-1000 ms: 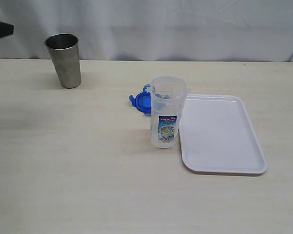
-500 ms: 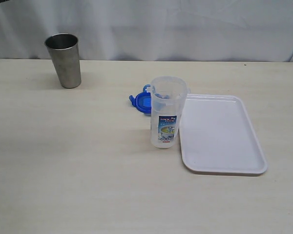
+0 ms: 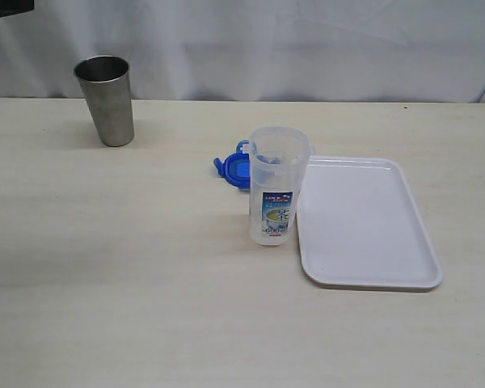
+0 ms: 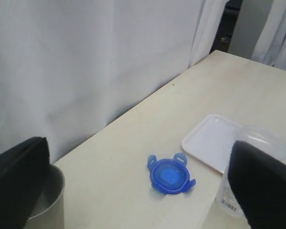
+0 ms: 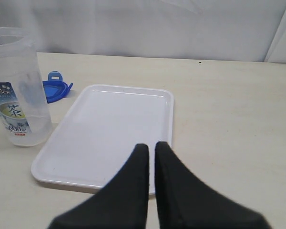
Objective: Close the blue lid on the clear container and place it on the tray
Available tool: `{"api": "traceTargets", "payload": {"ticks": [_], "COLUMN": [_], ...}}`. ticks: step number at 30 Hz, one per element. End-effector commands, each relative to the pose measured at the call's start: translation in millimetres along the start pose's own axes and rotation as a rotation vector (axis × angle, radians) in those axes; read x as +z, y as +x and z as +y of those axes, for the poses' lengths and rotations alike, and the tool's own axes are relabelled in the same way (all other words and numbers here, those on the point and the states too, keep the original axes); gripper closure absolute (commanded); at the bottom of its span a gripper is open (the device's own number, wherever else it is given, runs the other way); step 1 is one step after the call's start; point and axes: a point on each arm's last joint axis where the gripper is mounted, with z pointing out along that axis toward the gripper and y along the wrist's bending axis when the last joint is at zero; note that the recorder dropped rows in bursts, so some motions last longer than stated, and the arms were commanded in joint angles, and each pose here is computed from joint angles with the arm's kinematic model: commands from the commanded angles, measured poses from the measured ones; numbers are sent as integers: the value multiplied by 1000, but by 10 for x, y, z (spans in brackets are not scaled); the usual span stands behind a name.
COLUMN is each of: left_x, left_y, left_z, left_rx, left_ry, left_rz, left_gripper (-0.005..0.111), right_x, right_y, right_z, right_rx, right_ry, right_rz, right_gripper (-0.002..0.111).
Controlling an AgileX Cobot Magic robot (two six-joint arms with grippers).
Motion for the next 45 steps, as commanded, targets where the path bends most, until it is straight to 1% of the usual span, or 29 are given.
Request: {"api": "traceTargets", "payload": {"ticks": [1, 4, 17, 18, 19, 21, 23, 24, 25, 27, 29, 30, 33, 34, 36, 39, 40, 42, 44, 45], "left_x": [33, 32, 32, 33, 33, 26, 5, -1, -5, -9, -4, -4, -15, -19, -8, -14, -28, -57, -98, -131], "left_y": [0, -19, -26, -25, -19, 16, 43, 53, 56, 58, 56, 56, 61, 63, 61, 64, 52, 40, 21, 0], "left_z": [-50, -48, -47, -27, 14, 108, 195, 220, 234, 249, 243, 243, 278, 288, 290, 337, 344, 373, 407, 422], "left_rx": [-13, -87, -90, -91, -98, -186, -267, -276, -276, -266, -261, -261, -275, -274, -285, -323, -312, -251, -141, -129], "left_ry": [42, 40, 40, 18, -27, -132, -238, -268, -284, -302, -297, -296, -337, -349, -358, -423, -443, -493, -556, -597], "left_rz": [-18, -37, -45, -45, -41, -13, 3, 3, 4, 5, 6, 6, 4, 4, 2, -6, -8, 2, 27, 26], "left_gripper": [12, 12, 12, 12, 13, 13, 19, 24, 32, 49, 70, 79, 105, 107, 107, 107, 107, 107, 107, 107], "right_x": [-3, -3, -3, -3, -3, -3, -3, -3, -3, -3, -3, -3, -3, -3, -3, -3, -3, -3, -3, -3], "right_y": [1, 1, 1, 1, 1, 1, 1, 1, 1, 1, 1, 1, 1, 1, 1, 1, 1, 1, 1, 1], "right_z": [-5, -5, -5, -5, -5, -5, -5, -5, -5, -5, -5, -5, -5, -5, -5, -5, -5, -5, -5, -5], "right_rx": [-6, -6, -6, -6, -6, -6, -6, -6, -6, -6, -6, -6, -6, -6, -6, -6, -6, -6, -6, -6], "right_ry": [7, 7, 7, 7, 7, 7, 7, 7, 7, 7, 7, 7, 7, 7, 7, 7, 7, 7, 7, 7], "right_rz": [-5, -5, -5, -5, -5, -5, -5, -5, -5, -5, -5, -5, -5, -5, -5, -5, -5, -5, -5, -5], "right_gripper": [104, 104, 104, 104, 104, 104, 104, 104, 104, 104, 104, 104, 104, 104, 104, 104, 104, 104, 104, 104]}}
